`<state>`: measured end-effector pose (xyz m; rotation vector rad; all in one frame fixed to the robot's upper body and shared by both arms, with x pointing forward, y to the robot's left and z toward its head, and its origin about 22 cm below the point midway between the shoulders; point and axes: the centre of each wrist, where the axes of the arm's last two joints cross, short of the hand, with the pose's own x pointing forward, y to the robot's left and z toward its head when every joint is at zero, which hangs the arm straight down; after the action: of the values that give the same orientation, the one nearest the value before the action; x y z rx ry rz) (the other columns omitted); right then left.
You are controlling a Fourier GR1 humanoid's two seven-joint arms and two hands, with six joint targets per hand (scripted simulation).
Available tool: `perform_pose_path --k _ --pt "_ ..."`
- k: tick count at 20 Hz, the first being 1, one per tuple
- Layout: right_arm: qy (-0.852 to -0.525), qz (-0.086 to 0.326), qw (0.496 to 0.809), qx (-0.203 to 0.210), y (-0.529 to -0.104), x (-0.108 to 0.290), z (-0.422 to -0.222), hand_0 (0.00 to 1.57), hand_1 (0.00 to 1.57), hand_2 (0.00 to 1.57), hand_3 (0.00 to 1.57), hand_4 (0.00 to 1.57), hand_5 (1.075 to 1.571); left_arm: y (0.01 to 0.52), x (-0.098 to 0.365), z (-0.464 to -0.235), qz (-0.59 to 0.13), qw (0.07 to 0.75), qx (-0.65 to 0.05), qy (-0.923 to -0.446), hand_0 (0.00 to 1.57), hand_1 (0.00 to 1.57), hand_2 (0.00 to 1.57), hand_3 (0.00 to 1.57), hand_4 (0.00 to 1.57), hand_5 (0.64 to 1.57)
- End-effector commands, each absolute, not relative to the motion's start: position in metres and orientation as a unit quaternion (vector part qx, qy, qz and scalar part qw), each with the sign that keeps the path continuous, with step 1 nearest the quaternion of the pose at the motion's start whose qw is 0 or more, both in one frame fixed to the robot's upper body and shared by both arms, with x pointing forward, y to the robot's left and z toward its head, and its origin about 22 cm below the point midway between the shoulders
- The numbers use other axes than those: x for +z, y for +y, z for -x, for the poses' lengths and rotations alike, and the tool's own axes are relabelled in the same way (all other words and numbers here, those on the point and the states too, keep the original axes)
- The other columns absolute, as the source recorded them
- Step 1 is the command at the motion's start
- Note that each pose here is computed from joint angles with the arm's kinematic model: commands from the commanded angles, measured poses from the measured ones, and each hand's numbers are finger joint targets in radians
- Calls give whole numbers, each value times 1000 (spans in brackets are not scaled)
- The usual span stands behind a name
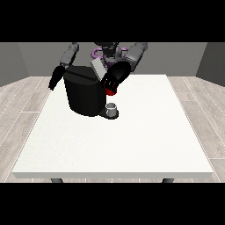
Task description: Insert the coffee pod into the coffee machine and close the lid
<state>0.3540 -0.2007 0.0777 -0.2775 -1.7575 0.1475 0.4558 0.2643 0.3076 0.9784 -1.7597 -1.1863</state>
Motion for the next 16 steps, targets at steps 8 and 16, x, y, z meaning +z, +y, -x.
perform_pose_path --k 8,16 --pt "-770 128 623 55 -206 72 -357 0 0 0 0 0 1571 280 328 -452 -412 380 -470 -682 0 0 525 452 0 1571" --pt "-719 131 682 32 -231 36 -346 0 0 0 0 0 1571 256 257 -463 -346 439 -495 -665 0 0 0 60 0 1571"
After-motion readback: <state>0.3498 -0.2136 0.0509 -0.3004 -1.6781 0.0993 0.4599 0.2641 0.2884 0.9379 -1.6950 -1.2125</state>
